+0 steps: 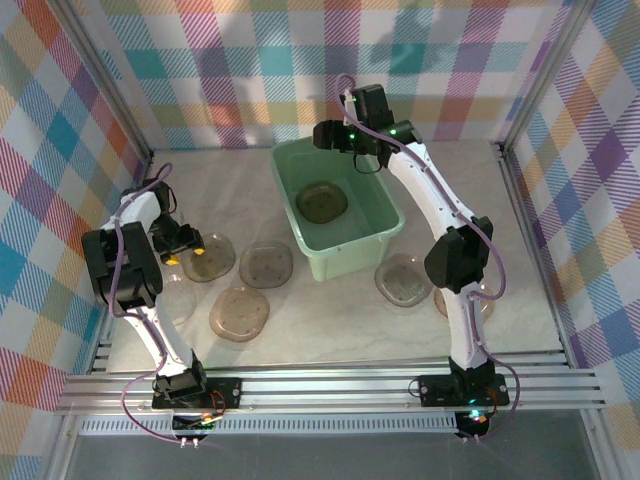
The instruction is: Place the plates into the plastic bin on the countertop
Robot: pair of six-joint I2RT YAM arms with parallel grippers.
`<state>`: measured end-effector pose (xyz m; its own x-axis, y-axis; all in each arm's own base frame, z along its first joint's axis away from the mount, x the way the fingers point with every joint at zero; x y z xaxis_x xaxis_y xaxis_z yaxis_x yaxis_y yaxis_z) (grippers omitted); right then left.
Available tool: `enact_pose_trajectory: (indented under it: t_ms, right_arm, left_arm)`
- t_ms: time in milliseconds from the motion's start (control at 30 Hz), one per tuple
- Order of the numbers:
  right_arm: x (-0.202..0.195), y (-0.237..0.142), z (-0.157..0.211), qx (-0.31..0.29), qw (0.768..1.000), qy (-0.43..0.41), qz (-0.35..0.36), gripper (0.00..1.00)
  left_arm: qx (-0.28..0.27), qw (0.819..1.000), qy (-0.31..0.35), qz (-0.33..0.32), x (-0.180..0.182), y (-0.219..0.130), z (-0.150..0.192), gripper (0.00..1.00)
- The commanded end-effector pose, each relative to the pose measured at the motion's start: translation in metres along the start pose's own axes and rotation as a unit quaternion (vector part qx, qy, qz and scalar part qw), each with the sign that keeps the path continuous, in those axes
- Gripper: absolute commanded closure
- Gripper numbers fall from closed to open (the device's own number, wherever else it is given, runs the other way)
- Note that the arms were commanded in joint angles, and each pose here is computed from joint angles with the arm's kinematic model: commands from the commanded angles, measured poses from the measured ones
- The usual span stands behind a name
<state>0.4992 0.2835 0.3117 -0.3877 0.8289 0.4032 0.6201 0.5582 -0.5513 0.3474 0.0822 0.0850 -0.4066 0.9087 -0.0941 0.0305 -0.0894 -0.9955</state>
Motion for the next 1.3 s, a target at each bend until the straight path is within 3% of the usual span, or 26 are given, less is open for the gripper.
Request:
enact_pose_trajectory:
  t_ms: [0,433,833,1267]
  right_arm:
    - [0.008,-0.004,-0.004,-0.002,1.000,-0.001,-0.011,0.31]
    - [0.010,-0.004,0.000,0.005,1.000,0.008,-0.010,0.35]
    - [0.012,-0.002,0.004,0.008,1.000,0.008,-0.008,0.35]
    - [0.018,-0.004,0.004,0.003,1.000,0.007,-0.017,0.35]
  left_arm:
    - [0.017,1.000,0.009,-0.005,0.009,0.010,0.004,0.40]
    - [0.033,0.999,0.013,-0.002,0.009,0.029,0.002,0.50]
    - [0.041,0.999,0.013,-0.003,0.009,0.030,-0.001,0.79]
    - [0.012,1.000,0.006,-0.016,0.010,-0.001,0.000,0.97]
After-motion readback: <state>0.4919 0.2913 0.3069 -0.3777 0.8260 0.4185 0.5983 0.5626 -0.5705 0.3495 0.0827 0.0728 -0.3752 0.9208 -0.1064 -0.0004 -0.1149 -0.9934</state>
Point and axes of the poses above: each hand's point on the last joint's axis, 136 mm out from that joint toward the fingers, its own y axis out along the fingers, its own x axis along the line the jaws close on, z = x × y, the point moved 4 cm from there along -y, back along the fingers, and after that the axes turned 2 degrees about -y, right-handed, at the moved point
